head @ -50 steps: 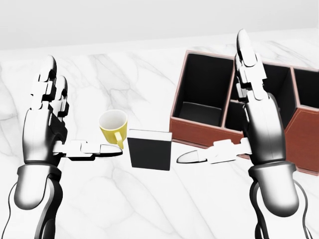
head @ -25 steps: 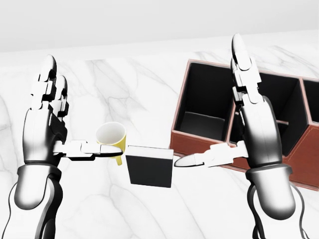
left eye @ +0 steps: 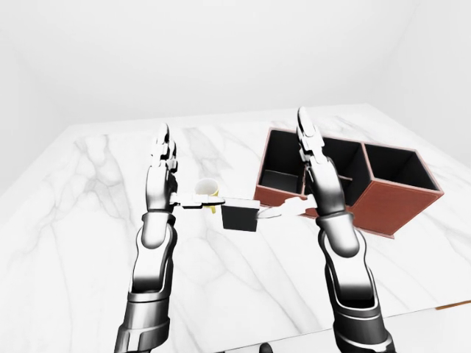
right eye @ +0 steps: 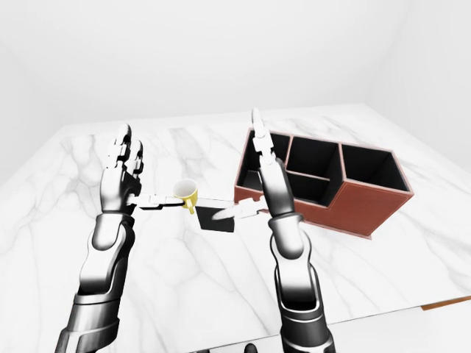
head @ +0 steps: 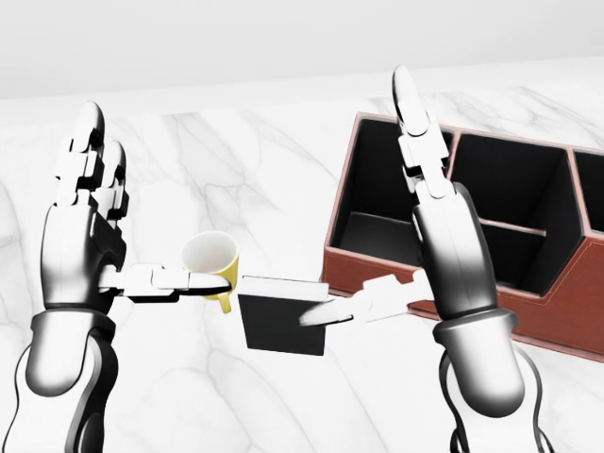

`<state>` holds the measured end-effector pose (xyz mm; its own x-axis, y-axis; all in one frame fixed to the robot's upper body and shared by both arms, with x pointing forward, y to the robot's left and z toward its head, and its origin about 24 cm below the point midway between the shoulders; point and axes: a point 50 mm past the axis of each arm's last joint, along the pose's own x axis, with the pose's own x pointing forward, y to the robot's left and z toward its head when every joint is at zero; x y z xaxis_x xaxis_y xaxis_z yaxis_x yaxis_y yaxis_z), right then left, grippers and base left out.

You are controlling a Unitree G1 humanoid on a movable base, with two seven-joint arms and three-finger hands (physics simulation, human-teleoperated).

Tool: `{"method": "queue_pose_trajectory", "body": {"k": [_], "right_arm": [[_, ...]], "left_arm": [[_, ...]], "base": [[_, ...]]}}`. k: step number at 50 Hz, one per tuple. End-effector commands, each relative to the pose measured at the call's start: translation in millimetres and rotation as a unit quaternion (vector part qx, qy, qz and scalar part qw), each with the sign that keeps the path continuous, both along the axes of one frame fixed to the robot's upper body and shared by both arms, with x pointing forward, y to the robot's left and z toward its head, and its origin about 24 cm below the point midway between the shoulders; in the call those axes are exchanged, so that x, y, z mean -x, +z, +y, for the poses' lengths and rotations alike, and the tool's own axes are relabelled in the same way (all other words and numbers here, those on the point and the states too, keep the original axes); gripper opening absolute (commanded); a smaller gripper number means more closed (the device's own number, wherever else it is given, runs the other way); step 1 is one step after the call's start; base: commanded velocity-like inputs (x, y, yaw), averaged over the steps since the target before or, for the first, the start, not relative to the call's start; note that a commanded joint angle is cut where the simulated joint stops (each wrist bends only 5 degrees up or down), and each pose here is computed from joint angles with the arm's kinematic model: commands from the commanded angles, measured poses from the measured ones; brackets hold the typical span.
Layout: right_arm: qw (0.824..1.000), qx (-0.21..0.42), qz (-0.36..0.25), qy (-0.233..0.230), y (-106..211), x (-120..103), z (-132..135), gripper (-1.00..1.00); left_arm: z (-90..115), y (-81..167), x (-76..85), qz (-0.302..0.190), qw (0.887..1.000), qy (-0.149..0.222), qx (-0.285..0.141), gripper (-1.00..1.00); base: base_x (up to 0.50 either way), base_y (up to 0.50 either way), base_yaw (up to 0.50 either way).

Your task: Pick up the book and place it in the caddy.

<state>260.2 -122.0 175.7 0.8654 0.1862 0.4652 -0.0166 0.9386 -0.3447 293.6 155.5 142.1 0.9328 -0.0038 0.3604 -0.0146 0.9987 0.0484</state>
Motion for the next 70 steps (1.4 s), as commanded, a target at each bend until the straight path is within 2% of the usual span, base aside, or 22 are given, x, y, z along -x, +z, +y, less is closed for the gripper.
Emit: {"method": "queue_pose_trajectory", "body": {"k": [1,9,15,26,31,39,50,51,57,65,70], "right_arm": [[1.000,0.001,0.018,0.014,-5,-16,19,1.00],[0.997,0.020,0.071,0.017,-24,-42,37,1.00],[0.989,0.068,0.132,0.008,-52,-60,54,1.00],[0.968,0.152,0.201,-0.006,-91,-77,76,1.00],[0.958,0.196,0.208,-0.005,-100,-78,89,1.00],[0.948,0.225,0.227,-0.015,-111,-82,94,1.00],[0.939,0.266,0.216,-0.014,-112,-84,102,1.00],[0.935,0.292,0.201,-0.025,-113,-84,102,1.00],[0.922,0.337,0.187,-0.039,-116,-86,104,1.00],[0.907,0.384,0.160,-0.058,-117,-90,110,1.00],[0.902,0.399,0.153,-0.053,-121,-86,118,1.00]], "left_arm": [[0,1,-0.1,-0.001,1.000,0.000,0.004,1.00],[1,2,-0.9,0.000,1.000,0.003,0.009,1.00],[2,5,-1.9,-0.003,1.000,0.008,0.014,1.00],[6,11,-5.9,-0.014,0.999,0.024,0.025,1.00],[8,13,-8.2,-0.019,0.999,0.034,0.028,1.00],[12,18,-12.4,-0.024,0.998,0.050,0.039,1.00],[15,21,-14.7,-0.027,0.997,0.058,0.047,1.00],[14,21,-14.6,-0.026,0.997,0.056,0.048,1.00],[15,22,-14.7,-0.025,0.997,0.058,0.052,1.00],[15,23,-14.4,-0.025,0.997,0.057,0.054,1.00],[15,23,-14.9,-0.024,0.996,0.058,0.056,1.00]], "base": [[0.00,0.00,0.00],[0.00,0.00,0.00],[0.00,0.00,0.00],[0.00,0.00,0.00],[0.00,0.00,0.00],[0.00,0.00,0.00],[0.00,0.00,0.00],[0.00,0.00,0.00],[0.00,0.00,0.00],[0.00,0.00,0.00],[0.00,0.00,0.00]]}}
